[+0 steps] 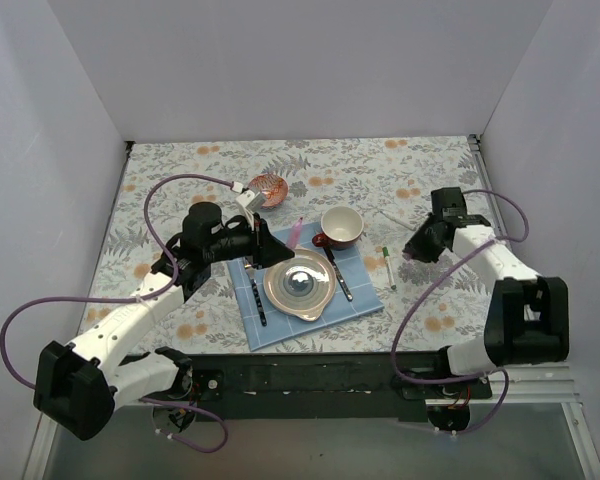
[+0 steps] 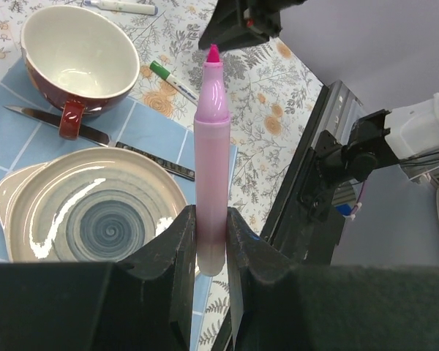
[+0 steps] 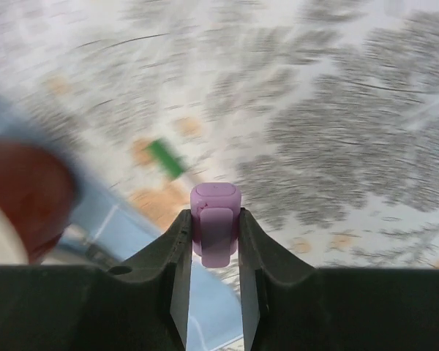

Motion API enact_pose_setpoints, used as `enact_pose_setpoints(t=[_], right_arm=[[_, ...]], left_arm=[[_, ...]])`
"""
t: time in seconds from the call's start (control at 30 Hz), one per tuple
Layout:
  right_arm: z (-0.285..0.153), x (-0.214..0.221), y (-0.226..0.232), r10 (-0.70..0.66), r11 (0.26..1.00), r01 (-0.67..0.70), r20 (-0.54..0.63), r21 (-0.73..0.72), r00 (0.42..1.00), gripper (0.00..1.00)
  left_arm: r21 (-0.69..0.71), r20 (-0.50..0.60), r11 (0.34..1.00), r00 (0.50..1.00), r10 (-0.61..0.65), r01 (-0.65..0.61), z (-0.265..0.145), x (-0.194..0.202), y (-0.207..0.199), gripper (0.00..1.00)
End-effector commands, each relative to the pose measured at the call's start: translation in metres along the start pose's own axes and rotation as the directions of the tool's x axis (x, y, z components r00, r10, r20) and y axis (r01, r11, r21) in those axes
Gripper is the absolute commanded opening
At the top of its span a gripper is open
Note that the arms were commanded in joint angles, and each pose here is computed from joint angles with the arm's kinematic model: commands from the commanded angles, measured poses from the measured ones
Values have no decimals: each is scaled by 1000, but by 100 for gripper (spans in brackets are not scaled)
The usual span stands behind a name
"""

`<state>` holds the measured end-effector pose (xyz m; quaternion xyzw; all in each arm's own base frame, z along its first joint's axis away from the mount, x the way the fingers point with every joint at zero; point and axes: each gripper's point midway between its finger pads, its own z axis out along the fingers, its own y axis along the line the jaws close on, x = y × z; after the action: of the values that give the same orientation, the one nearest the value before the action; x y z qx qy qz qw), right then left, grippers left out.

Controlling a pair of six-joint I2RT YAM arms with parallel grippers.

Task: Insert the pens into the pen caps

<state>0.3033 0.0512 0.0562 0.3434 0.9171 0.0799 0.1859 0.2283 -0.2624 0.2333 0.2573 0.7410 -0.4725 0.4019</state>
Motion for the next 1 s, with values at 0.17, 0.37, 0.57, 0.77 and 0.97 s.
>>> enact_pose_setpoints(t=[0.17, 0.37, 0.57, 0.77, 0.97], right_arm=[[-143, 29, 182, -275, 673, 396, 285, -624, 918, 1], [-199, 60, 232, -260, 494, 421, 333, -761, 906, 1], [-221, 93, 260, -248, 434, 402, 322, -806, 914, 1], [-237, 93, 271, -180, 441, 394, 351, -806, 919, 1], [-242, 98, 275, -184, 428, 394, 349, -813, 919, 1]], left_arm=[[-59, 14, 997, 999, 49, -48, -2, 2, 6, 0], [-58, 7, 997, 999, 50, -50, 0, 4, 7, 0], [-73, 1, 996, 999, 43, -42, 2, 6, 10, 0], [-73, -5, 997, 999, 34, -34, 4, 8, 11, 0], [-75, -4, 996, 999, 38, -38, 3, 7, 11, 0]])
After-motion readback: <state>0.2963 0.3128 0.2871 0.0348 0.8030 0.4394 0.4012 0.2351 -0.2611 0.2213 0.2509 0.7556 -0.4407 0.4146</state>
